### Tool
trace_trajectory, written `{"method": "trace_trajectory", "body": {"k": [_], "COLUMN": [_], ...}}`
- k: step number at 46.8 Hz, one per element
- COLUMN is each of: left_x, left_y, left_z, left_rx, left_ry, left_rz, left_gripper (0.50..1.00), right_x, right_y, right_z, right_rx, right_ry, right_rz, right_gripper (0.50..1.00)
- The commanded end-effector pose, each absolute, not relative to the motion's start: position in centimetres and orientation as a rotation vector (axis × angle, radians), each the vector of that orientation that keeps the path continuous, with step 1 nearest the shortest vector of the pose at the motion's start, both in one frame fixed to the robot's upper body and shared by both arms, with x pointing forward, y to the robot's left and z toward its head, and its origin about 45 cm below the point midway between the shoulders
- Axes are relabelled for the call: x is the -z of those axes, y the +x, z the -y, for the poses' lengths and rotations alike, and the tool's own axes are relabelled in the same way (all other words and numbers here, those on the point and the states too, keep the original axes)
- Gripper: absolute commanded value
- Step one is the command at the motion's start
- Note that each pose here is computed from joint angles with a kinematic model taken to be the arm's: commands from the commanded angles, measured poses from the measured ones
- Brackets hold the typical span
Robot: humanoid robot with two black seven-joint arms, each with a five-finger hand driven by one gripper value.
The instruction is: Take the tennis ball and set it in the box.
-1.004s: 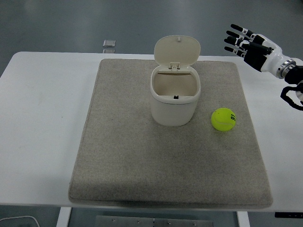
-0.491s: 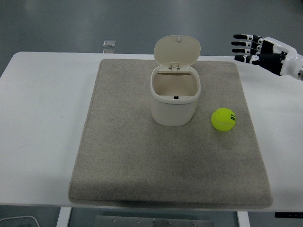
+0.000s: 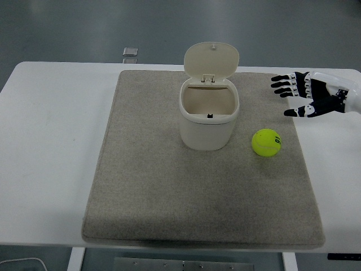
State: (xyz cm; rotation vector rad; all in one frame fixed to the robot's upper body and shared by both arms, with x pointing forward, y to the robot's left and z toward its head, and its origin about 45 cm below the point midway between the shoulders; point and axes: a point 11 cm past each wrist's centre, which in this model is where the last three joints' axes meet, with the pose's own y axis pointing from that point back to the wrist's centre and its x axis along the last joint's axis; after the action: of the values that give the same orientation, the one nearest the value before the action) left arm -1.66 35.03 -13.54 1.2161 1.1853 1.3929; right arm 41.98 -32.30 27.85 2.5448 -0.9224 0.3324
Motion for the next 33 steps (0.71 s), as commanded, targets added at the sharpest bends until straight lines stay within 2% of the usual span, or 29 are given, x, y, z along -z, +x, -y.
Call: {"method": "trace_trajectory", "body": {"k": [1, 15, 33], "left_x": [13.5, 13.5, 13.5], "left_y": [-1.7, -1.7, -1.7], "left_z": [-35.0, -35.0, -35.0], "left_rx": [-1.393, -1.393, -1.393], "left_ry": [1.217, 1.217, 1.217], "left_rz": [-1.186, -1.186, -1.186], "left_gripper": [0.992, 0.992, 0.992], "right_x": [-27.8, -26.7, -24.7], "right_y": [41.5, 40.2, 39.7], "right_z": [32.1, 30.6, 29.5], "right_rx": [-0.393, -0.542, -0.700], "right_ry": [2.533, 2.480, 2.375], "right_rz": [0.861, 0.673, 0.611], "right_gripper": [0.905, 0.905, 0.905]}}
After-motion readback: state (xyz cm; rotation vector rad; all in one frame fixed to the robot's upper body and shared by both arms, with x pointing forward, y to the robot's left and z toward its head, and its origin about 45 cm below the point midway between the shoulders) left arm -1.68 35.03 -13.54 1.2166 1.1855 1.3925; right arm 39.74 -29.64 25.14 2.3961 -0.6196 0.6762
